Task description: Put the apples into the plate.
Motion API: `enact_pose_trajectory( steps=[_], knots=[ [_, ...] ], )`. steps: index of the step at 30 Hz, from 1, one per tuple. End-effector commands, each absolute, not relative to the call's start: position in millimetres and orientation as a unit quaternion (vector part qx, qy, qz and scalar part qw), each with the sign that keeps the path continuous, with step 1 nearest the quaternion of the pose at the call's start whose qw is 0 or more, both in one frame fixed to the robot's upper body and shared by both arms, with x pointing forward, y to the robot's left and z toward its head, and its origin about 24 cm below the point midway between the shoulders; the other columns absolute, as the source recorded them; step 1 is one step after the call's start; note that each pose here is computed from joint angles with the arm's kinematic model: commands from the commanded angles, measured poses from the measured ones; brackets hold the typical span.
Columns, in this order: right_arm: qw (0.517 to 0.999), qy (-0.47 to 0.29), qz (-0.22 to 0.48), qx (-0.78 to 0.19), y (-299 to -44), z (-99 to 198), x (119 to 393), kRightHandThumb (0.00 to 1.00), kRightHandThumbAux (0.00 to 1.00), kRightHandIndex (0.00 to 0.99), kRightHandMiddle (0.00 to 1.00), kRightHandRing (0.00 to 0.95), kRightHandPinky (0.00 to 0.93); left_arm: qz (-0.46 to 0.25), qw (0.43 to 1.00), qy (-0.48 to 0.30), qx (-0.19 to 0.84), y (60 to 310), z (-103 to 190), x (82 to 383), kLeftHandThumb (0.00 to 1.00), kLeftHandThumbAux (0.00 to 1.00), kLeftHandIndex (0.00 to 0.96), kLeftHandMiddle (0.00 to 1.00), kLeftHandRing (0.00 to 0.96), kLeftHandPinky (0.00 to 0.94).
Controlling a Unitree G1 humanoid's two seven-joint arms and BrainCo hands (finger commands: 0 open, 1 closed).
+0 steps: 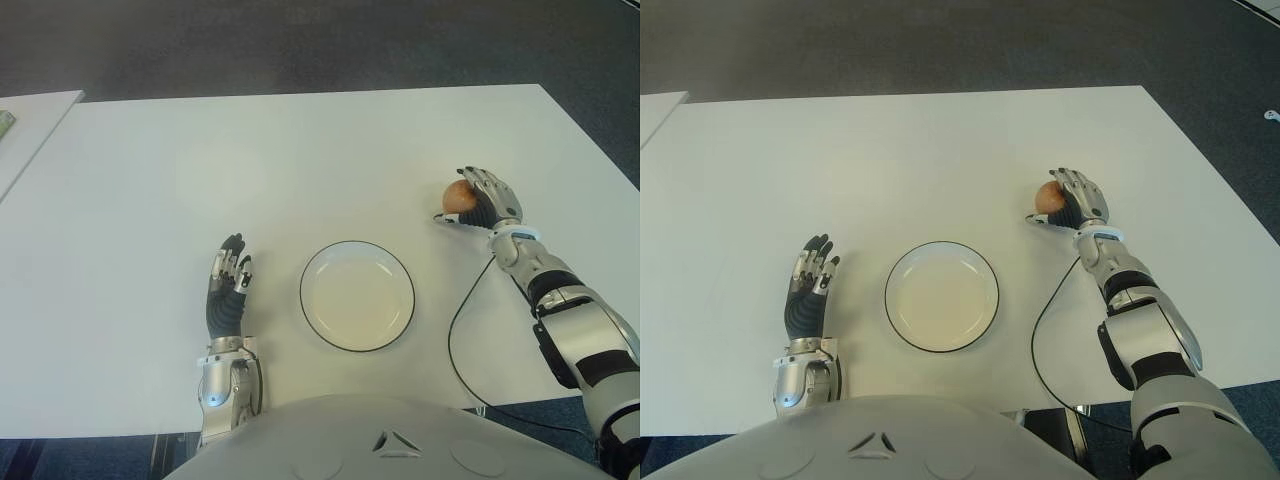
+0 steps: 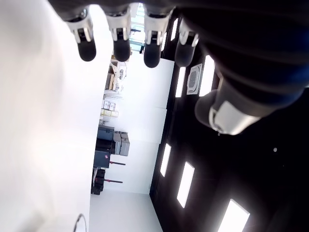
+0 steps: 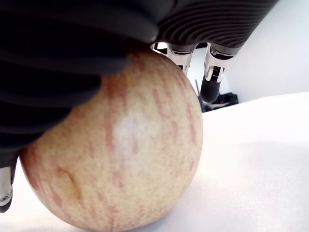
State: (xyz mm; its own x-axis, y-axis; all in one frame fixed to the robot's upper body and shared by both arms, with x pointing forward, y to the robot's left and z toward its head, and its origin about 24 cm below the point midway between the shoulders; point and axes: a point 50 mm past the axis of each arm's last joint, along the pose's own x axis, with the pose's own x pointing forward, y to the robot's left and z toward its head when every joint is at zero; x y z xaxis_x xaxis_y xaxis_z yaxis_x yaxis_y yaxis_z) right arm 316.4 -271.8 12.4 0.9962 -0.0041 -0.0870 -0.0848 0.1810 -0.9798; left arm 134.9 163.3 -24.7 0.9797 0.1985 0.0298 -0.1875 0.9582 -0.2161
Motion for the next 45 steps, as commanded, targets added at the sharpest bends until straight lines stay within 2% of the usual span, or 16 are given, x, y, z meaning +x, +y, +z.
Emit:
enact_pose_trajectory(
  steps=[1, 2, 4, 5, 6, 7, 8, 14, 19, 25, 45],
  knots=[
    [0.772, 0.106, 0.077, -0.622, -262.5, -25.2, 293.8, 0.402, 0.524, 0.083, 0.059, 0.073, 0.152, 0.114, 0.984, 0.032, -0.133, 155.8, -52.9, 129.2, 0.153, 0.601, 0.123, 0.1, 0.06, 0.055],
    [0.775, 0.106, 0.074, -0.618, -263.1, -24.9, 293.7, 0.413, 0.538, 0.155, 0.134, 0.156, 0.223, 0.112, 0.985, 0.032, -0.129, 155.9, -52.8, 129.1, 0.152, 0.599, 0.122, 0.1, 0.06, 0.058],
    [0.78, 0.104, 0.07, -0.613, -262.9, -24.4, 293.9, 0.427, 0.557, 0.251, 0.234, 0.262, 0.315, 0.11, 0.986, 0.03, -0.123, 156.1, -52.6, 129.0, 0.15, 0.595, 0.122, 0.099, 0.06, 0.061],
    [0.782, 0.1, 0.068, -0.611, -262.4, -24.1, 293.8, 0.43, 0.561, 0.269, 0.253, 0.282, 0.332, 0.109, 0.986, 0.029, -0.12, 156.1, -52.4, 128.8, 0.149, 0.595, 0.122, 0.099, 0.06, 0.062],
    [0.784, 0.097, 0.066, -0.609, -262.1, -23.9, 293.8, 0.523, 0.616, 0.325, 0.336, 0.357, 0.39, 0.109, 0.987, 0.028, -0.117, 156.1, -52.2, 128.7, 0.149, 0.594, 0.123, 0.098, 0.059, 0.063],
    [0.787, 0.092, 0.064, -0.607, -260.9, -23.2, 294.3, 0.556, 0.635, 0.345, 0.366, 0.384, 0.411, 0.109, 0.987, 0.027, -0.116, 156.0, -52.0, 129.0, 0.148, 0.593, 0.123, 0.098, 0.059, 0.063],
    [0.789, 0.088, 0.062, -0.605, -260.1, -22.6, 294.7, 0.623, 0.673, 0.386, 0.462, 0.481, 0.488, 0.11, 0.987, 0.027, -0.115, 155.8, -51.8, 129.1, 0.149, 0.591, 0.124, 0.098, 0.06, 0.062],
    [0.796, 0.078, 0.047, -0.598, -259.7, -21.1, 294.8, 0.686, 0.711, 0.429, 0.648, 0.655, 0.614, 0.112, 0.986, 0.027, -0.118, 155.5, -51.2, 129.0, 0.151, 0.584, 0.126, 0.097, 0.06, 0.064],
    [0.796, 0.077, 0.045, -0.599, -259.7, -20.3, 295.7, 0.694, 0.716, 0.436, 0.722, 0.721, 0.653, 0.11, 0.987, 0.03, -0.117, 156.3, -52.9, 129.5, 0.144, 0.59, 0.122, 0.093, 0.056, 0.061],
    [0.79, 0.073, 0.045, -0.607, -259.9, -19.2, 296.6, 0.697, 0.718, 0.439, 0.765, 0.761, 0.674, 0.102, 0.989, 0.025, -0.103, 155.8, -51.7, 130.0, 0.131, 0.599, 0.111, 0.083, 0.052, 0.067],
    [0.785, 0.079, 0.04, -0.613, -260.2, -19.8, 297.4, 0.698, 0.718, 0.441, 0.778, 0.775, 0.679, 0.105, 0.987, 0.028, -0.116, 155.1, -55.1, 131.0, 0.127, 0.617, 0.123, 0.094, 0.061, 0.071]
  ],
)
